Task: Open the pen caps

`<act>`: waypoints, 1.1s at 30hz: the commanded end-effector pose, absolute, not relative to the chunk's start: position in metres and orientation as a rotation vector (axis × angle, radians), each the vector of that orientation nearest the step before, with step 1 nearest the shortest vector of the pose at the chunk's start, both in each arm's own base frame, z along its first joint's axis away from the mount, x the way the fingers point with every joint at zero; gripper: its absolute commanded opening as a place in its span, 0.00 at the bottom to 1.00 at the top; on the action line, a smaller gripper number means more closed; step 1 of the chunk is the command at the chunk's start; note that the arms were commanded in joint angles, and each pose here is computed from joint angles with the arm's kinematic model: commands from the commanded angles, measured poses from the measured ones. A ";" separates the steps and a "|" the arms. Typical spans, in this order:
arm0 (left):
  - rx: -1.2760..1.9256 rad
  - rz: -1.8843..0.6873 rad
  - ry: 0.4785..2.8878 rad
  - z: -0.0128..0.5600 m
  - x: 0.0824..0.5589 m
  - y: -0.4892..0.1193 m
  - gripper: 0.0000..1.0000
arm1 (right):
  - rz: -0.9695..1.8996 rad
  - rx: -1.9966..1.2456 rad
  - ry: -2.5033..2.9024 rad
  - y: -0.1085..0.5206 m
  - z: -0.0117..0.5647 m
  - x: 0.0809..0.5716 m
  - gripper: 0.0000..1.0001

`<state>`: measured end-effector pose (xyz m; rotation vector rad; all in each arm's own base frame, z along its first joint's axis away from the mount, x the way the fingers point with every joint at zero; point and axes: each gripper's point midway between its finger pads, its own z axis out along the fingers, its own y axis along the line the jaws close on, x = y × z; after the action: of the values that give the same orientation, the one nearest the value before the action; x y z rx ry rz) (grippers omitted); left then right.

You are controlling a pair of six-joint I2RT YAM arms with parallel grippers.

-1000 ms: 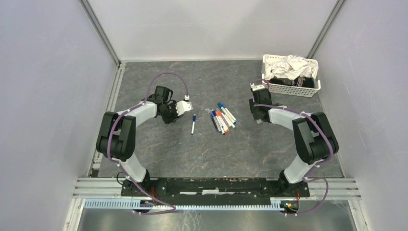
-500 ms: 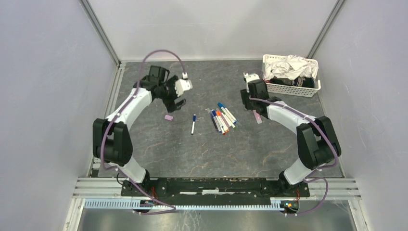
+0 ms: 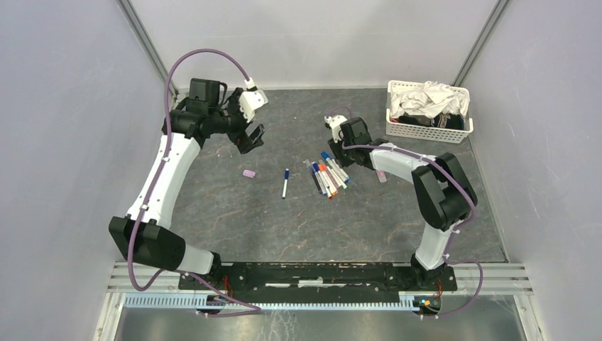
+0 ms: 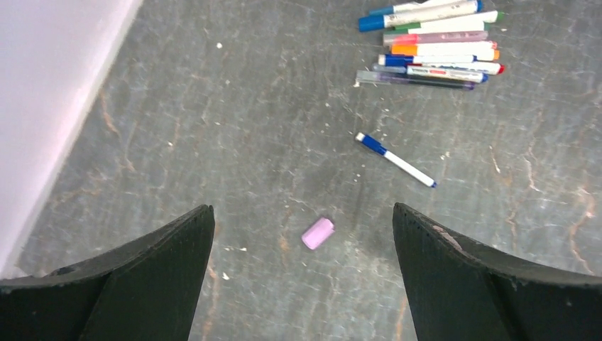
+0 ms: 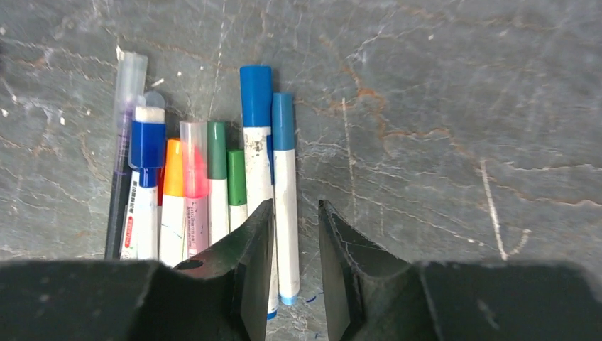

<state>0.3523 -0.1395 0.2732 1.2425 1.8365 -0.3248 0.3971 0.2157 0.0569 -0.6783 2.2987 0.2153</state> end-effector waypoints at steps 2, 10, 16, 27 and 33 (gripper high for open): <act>1.202 -0.413 1.938 0.270 0.332 -0.139 1.00 | 0.271 -0.728 2.279 0.231 0.055 0.403 0.33; 1.239 -0.465 1.975 0.259 0.316 -0.139 1.00 | 0.214 -0.728 2.321 0.221 0.034 0.398 0.22; 1.248 -0.489 1.988 0.256 0.313 -0.141 1.00 | 0.127 -0.718 2.346 0.208 0.027 0.397 0.23; 1.275 -0.512 1.976 0.261 0.311 -0.143 1.00 | 0.114 -0.664 2.371 0.194 0.014 0.380 0.25; 1.321 -0.549 1.970 0.253 0.304 -0.145 1.00 | 0.151 -0.624 2.250 0.204 0.077 0.402 0.00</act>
<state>0.3088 -0.1396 0.2464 1.2718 2.0261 -0.5058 0.3872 0.2013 0.0221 -0.6713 2.3428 0.1417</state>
